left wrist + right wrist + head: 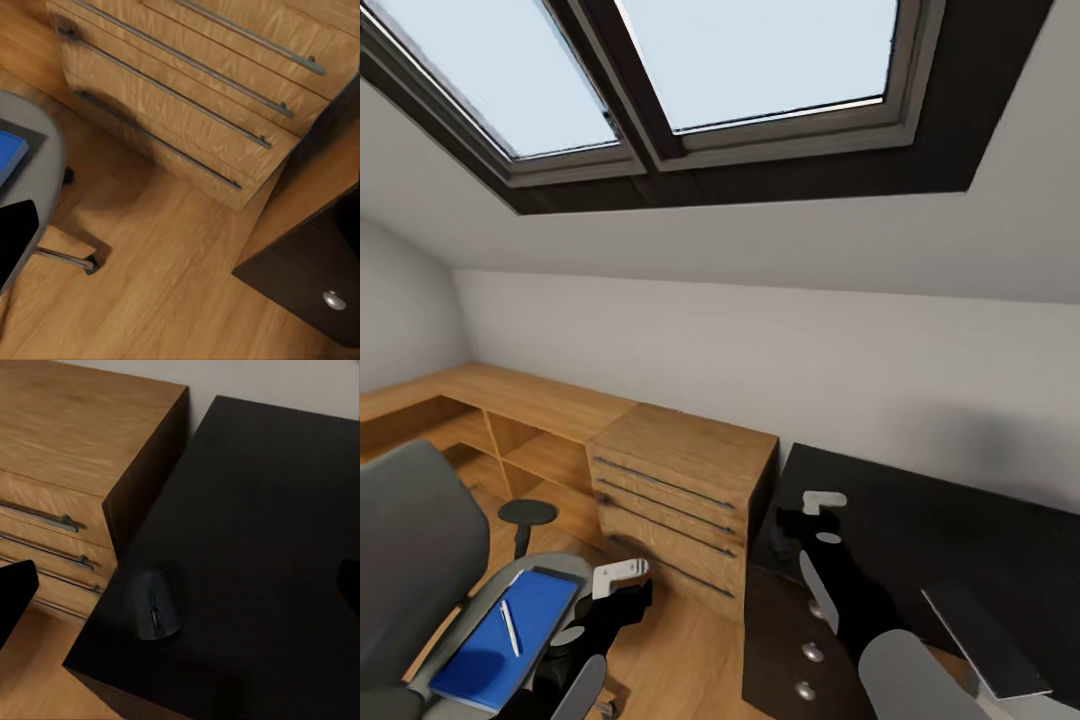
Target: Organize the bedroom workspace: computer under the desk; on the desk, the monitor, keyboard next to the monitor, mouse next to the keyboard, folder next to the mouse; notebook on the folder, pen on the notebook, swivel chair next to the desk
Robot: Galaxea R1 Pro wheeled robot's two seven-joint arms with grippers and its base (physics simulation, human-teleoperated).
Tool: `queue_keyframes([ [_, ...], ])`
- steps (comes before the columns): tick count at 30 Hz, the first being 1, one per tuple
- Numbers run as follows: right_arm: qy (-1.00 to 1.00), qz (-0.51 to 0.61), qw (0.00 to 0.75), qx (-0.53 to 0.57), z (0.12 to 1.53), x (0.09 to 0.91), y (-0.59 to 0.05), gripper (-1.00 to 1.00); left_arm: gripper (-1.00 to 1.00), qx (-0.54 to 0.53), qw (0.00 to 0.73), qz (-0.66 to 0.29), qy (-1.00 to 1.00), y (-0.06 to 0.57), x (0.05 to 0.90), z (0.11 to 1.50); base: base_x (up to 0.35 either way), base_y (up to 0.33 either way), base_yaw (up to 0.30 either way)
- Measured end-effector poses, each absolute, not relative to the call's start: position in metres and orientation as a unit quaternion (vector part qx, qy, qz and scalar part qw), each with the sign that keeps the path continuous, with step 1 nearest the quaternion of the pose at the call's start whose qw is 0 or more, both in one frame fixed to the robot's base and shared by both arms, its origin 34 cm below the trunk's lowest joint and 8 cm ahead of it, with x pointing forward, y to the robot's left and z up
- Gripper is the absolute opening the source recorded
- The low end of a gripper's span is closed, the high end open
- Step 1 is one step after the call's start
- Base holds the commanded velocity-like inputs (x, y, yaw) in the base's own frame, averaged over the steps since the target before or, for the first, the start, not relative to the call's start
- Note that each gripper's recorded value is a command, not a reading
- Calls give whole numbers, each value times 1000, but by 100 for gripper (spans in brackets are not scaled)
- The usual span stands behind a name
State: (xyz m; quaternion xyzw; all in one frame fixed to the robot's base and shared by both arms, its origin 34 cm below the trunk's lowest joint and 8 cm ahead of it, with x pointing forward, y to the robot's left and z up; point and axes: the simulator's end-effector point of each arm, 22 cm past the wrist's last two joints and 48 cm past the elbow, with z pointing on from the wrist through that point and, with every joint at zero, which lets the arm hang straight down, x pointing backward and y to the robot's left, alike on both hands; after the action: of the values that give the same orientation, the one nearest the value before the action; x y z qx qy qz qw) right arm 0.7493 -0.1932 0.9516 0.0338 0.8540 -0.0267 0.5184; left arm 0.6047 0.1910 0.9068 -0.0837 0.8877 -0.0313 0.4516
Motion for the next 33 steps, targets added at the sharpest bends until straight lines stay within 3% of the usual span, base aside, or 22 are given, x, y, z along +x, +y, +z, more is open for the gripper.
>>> queue_keyframes([
  [12, 881, -13, 473, -13, 902, 728, -170, 100, 100, -84, 452, -34, 888, 188, 605, 906, 288, -92, 44],
  [21, 886, -12, 460, -53, 879, 717, -151, 100, 100, -106, 481, -97, 865, 168, 616, 953, 35, -1, 0],
  [33, 880, 5, 471, -60, 866, 721, -144, 100, 100, -113, 482, -112, 861, 164, 619, 947, 0, 0, 0],
])
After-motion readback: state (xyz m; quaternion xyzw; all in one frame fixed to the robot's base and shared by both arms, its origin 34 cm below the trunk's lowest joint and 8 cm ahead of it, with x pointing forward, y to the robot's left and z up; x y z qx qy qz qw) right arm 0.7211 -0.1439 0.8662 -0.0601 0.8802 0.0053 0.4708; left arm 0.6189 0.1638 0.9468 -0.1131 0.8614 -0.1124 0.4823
